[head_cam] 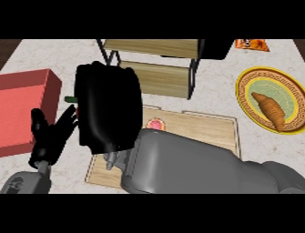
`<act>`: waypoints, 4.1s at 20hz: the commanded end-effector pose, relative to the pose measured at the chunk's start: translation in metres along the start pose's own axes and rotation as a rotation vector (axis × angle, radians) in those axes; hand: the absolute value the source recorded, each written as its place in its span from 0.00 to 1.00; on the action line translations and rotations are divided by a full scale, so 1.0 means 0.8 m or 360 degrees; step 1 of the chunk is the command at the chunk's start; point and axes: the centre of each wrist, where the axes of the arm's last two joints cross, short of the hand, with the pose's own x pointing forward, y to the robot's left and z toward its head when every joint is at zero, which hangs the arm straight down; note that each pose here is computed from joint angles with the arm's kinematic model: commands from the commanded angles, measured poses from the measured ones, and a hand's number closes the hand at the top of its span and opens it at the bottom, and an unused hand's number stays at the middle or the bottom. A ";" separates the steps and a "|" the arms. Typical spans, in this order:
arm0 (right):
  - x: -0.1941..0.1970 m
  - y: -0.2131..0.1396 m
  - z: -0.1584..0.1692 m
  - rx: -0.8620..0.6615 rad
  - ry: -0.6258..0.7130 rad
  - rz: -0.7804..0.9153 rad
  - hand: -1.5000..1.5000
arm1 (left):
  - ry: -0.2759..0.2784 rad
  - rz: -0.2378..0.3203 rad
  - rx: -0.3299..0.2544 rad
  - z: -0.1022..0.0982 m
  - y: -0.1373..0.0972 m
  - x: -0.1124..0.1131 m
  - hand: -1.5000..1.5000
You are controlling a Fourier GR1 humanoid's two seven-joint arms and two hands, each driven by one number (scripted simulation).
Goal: Pick the bell pepper from the tray and place it in the tiered shelf
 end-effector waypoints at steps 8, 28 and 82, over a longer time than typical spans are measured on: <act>0.087 -0.099 -0.063 -0.0234 0.0380 -0.0125 1.00 | -0.0021 0.0023 0.0048 -0.001 0.008 -0.004 0.50; 0.023 -0.148 -0.194 -0.0154 0.0432 0.0004 1.00 | -0.0006 0.0036 0.0053 0.019 0.028 -0.011 0.50; -0.074 -0.200 -0.251 -0.1046 0.0610 -0.0924 0.00 | 0.0008 0.0053 0.0069 0.025 -0.001 -0.006 0.50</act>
